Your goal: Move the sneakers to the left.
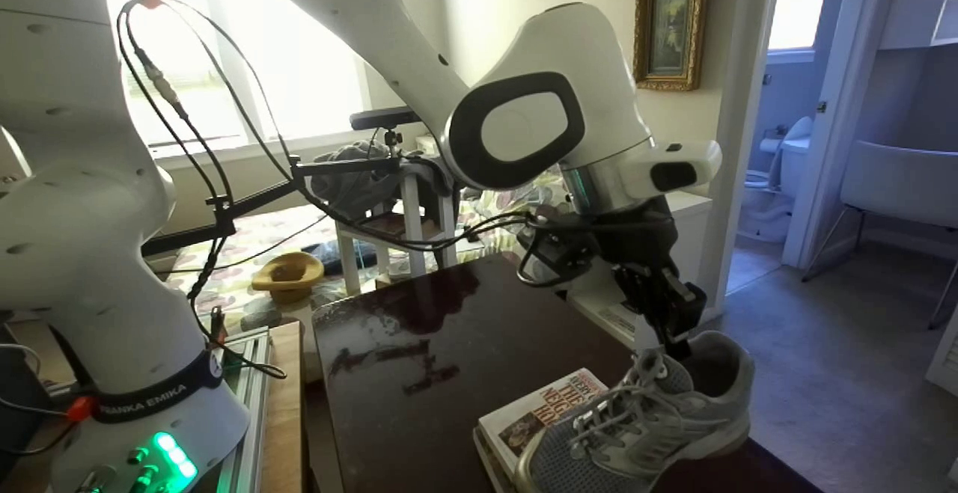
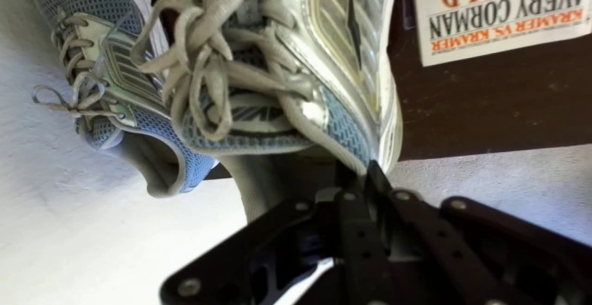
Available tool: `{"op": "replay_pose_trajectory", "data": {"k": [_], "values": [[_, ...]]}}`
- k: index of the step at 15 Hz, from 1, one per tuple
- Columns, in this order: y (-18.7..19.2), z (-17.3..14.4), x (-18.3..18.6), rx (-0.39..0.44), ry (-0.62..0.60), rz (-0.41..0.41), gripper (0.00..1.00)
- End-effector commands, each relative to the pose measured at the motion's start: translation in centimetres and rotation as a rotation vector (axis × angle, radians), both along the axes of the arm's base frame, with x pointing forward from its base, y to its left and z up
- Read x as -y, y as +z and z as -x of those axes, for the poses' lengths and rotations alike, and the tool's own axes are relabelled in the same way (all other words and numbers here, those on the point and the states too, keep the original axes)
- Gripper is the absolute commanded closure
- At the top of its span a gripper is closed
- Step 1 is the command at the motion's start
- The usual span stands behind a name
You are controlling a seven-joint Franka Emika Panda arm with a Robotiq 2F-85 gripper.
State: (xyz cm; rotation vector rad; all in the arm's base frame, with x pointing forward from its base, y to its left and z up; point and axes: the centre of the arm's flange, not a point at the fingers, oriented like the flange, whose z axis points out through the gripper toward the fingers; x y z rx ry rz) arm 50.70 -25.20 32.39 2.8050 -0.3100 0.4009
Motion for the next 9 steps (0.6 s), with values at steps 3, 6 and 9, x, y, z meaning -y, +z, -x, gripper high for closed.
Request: {"op": "replay_pose_trajectory", "data": {"k": [3, 6, 9], "values": [[2.6, 2.4, -5.8, -0.002, -0.005, -0.053, 0.98], [2.5, 3.0, -8.7, -0.010, 0.022, -0.072, 0.98], [2.1, 3.4, -11.4, -0.020, 0.049, -0.093, 0.98]]}}
